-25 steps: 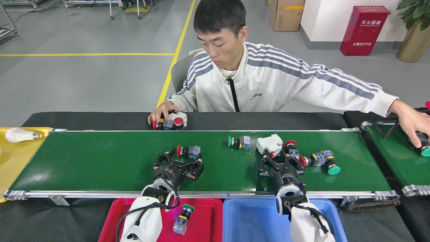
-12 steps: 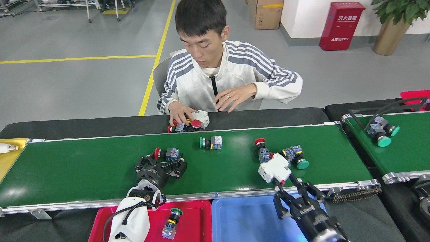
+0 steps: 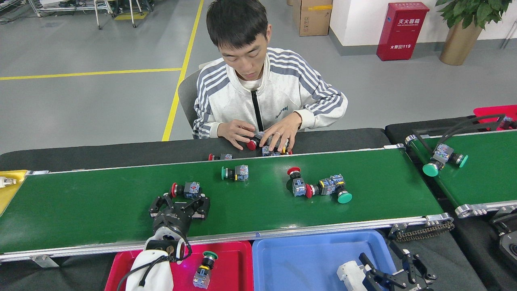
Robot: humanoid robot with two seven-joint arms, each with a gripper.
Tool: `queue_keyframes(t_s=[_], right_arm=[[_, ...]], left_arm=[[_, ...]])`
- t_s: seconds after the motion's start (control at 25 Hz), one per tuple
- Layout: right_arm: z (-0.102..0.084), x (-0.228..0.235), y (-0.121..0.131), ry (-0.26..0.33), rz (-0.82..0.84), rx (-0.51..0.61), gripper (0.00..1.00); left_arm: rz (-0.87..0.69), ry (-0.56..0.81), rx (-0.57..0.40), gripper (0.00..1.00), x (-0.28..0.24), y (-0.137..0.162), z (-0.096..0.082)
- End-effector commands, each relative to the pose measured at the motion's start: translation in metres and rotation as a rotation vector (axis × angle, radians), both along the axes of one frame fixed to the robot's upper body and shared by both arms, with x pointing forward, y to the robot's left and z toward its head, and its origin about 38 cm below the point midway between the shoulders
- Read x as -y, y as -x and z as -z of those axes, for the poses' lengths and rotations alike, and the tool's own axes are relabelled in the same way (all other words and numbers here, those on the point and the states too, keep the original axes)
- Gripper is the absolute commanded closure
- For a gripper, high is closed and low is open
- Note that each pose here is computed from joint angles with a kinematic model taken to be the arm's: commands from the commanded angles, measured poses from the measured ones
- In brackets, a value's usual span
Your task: Pick switch part from conveyor to tray
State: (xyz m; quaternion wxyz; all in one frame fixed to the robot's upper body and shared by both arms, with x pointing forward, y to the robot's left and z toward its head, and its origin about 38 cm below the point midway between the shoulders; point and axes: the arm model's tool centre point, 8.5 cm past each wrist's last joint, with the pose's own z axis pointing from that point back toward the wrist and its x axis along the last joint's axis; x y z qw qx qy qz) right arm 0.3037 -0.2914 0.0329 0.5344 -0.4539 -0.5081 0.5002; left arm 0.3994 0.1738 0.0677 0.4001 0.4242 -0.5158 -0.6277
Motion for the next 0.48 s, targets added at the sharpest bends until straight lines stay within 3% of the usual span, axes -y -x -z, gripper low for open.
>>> queue_keyframes(t_s=[0.0,0.04,0.08,0.12,0.36,0.44], right_arm=[[-0.004,0.012,-0.003,0.027,0.095,-0.022,0.03],[-0.003,0.012,-0.003,0.026,0.094,-0.033,0.03],[-0.004,0.012,-0.004,0.026,0.093,-0.031,0.03],[-0.005,0.011,-0.005,0.026,0.092,-0.029,0.02],[-0.025,-0.011,-0.037,0.031,-0.006,0.017,0.02],[-0.024,-0.029,-0.051,0.027,-0.055,-0.014,0.02]], left_arm=[[0.252,-0.039,0.029,0.66,0.015,0.038,-0.013],[0.314,-0.055,0.014,0.55,0.013,0.06,-0.009],[0.344,-0.06,-0.008,0.35,0.012,0.078,-0.002],[0.344,-0.064,-0.018,0.03,0.01,0.087,0.001],[0.31,-0.064,-0.037,0.0,-0.004,0.096,0.006],[0.239,-0.06,-0.029,0.0,-0.017,0.092,0.004]])
